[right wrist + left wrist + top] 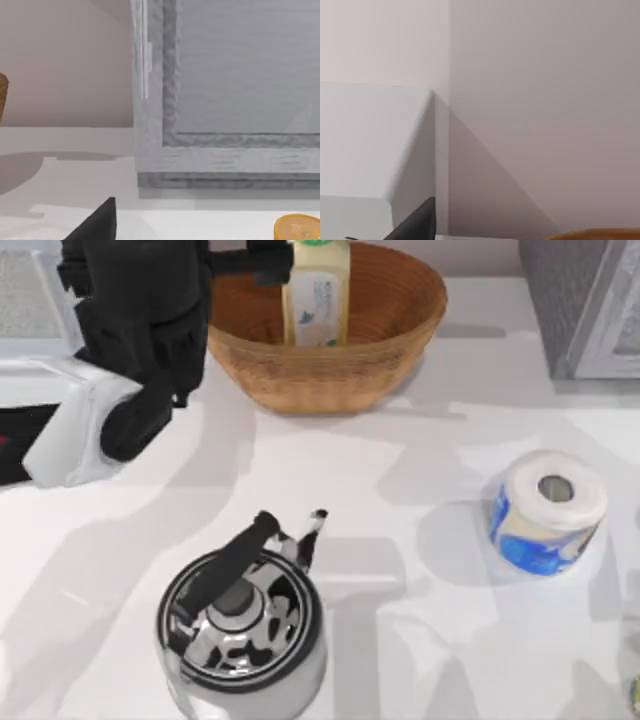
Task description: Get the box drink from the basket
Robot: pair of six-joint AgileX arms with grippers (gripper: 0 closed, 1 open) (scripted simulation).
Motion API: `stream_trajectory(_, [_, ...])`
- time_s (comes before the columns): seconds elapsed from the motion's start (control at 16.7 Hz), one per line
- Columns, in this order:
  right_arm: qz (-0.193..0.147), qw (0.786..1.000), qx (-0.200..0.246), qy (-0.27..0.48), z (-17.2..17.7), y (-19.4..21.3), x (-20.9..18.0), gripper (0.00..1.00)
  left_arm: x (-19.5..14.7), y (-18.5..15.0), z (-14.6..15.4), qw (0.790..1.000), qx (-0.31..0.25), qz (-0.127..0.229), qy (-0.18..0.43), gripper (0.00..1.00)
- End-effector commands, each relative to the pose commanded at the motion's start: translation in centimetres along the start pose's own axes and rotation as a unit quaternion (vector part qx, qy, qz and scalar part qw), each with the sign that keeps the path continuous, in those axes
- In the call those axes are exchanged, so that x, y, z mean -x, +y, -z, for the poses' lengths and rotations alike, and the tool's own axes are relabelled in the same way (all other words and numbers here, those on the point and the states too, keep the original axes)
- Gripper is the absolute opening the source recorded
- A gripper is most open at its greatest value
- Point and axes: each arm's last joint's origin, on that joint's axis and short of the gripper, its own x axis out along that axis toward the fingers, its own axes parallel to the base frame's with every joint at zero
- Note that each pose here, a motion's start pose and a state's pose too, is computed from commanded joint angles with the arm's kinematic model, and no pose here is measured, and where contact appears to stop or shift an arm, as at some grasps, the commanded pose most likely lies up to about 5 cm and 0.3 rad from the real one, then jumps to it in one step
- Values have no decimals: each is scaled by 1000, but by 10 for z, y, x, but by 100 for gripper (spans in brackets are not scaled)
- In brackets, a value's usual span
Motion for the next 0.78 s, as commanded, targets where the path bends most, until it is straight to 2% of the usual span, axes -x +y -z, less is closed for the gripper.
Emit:
stream_trajectory(0.18, [0, 1000, 0, 0, 0, 0, 0, 100, -28, -45, 40, 1000, -7, 2, 10, 100])
stream_trajectory(0.42, [0, 1000, 0, 0, 0, 0, 0, 100, -43, -85, 89, 1000, -19, 7, 22, 100])
stream_trajectory(0.54, [0, 1000, 0, 0, 0, 0, 0, 100, -43, -94, 102, 999, -23, 10, 25, 100])
stream_trajectory(0.78, [0, 1000, 0, 0, 0, 0, 0, 100, -43, -95, 104, 999, -23, 10, 26, 100])
